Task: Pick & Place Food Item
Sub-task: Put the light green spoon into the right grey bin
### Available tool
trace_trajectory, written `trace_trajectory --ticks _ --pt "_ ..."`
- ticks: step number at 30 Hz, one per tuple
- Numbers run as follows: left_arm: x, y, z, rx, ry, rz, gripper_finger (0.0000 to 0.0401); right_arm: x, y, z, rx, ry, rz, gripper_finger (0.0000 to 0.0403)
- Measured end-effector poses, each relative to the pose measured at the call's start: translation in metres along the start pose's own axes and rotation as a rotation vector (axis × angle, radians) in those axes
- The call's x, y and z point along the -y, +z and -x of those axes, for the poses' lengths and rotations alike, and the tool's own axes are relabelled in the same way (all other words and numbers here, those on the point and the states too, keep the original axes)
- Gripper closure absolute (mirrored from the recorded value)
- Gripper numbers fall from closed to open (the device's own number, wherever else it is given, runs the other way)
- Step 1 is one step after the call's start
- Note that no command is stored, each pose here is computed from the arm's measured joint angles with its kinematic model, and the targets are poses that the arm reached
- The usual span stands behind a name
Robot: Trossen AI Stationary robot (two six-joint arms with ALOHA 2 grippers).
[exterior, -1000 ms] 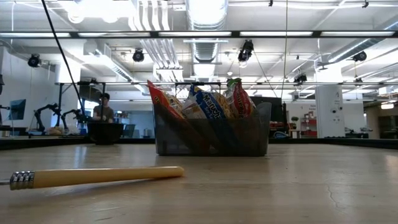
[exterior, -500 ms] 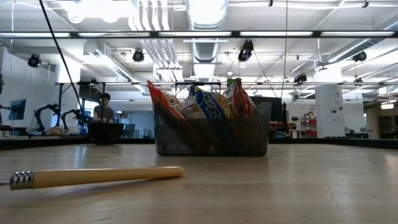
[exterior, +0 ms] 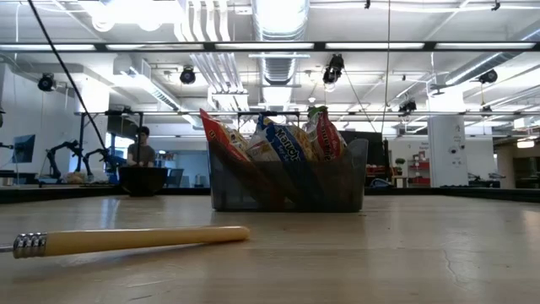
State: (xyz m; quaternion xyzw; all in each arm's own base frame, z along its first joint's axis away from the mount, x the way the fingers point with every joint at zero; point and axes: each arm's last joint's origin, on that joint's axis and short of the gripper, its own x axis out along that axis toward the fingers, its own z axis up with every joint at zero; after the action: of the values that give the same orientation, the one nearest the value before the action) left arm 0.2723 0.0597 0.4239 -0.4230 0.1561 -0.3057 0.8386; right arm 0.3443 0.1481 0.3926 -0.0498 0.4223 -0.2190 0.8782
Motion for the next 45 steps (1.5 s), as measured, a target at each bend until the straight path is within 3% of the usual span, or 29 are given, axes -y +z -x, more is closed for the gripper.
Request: trace_trajectory --ticks 5,13,24,30,38,45 --pt "0.018 0.005 0.031 0.124 0.052 -0.079 0.0401 -0.005 -0.016 0.002 -0.191 0.082 -0.247 0.0395" --pt "0.04 -0.015 0.049 0.097 0.1 -0.14 0.04 -0.03 -0.053 0.02 -0.321 0.117 -0.389 0.0395" --pt "0.032 -0.053 0.046 -0.021 0.368 -0.102 0.04 -0.041 -0.147 0.045 -0.612 0.063 -0.653 0.0395" --pt "0.036 -0.06 0.037 -0.068 0.349 -0.115 0.04 -0.058 -0.193 0.045 -0.634 0.151 -0.808 0.0395" --pt "0.037 -0.061 0.036 -0.074 0.346 -0.12 0.04 -0.075 -0.23 0.024 -0.654 0.188 -0.825 0.0395" --pt "0.037 -0.061 0.036 -0.074 0.346 -0.117 0.04 -0.081 -0.254 0.017 -0.72 0.182 -0.764 0.0395"
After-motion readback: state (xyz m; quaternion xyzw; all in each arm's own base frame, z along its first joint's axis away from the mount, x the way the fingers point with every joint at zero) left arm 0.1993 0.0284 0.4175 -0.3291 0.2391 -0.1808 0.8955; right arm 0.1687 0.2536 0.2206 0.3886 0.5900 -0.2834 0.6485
